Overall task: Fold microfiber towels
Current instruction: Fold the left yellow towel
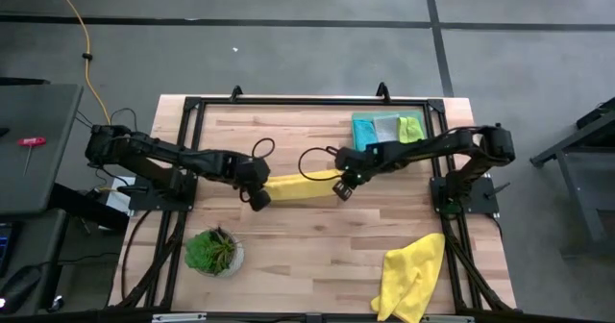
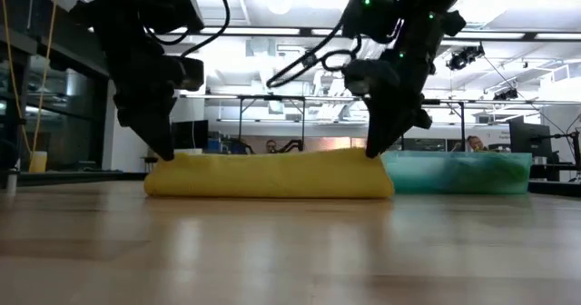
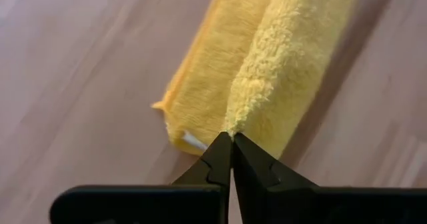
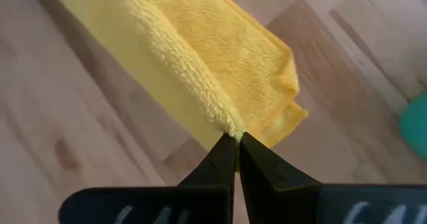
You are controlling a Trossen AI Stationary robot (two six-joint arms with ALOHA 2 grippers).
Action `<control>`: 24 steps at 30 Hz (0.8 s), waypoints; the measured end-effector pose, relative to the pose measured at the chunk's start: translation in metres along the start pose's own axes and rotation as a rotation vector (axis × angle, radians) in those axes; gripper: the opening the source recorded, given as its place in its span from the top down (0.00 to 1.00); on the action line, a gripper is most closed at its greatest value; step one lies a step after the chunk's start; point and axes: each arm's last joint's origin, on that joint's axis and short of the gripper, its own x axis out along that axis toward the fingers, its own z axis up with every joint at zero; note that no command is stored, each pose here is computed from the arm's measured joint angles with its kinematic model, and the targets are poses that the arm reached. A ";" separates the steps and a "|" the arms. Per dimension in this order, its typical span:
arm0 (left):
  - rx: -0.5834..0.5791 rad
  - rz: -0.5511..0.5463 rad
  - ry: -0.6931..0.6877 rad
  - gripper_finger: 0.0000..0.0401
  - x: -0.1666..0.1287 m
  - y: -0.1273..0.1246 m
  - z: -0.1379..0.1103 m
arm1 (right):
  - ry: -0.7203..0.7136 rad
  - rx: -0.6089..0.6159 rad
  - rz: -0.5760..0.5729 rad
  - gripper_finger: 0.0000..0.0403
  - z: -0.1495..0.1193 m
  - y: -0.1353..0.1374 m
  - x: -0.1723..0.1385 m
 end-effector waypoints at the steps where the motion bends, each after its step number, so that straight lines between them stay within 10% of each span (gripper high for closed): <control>1: -0.012 0.011 -0.007 1.00 0.000 0.001 0.000 | 0.003 0.015 -0.008 1.00 0.000 0.000 0.002; 24: -0.055 0.106 -0.044 0.95 0.000 0.004 0.000 | -0.063 0.186 -0.132 1.00 0.000 -0.002 0.013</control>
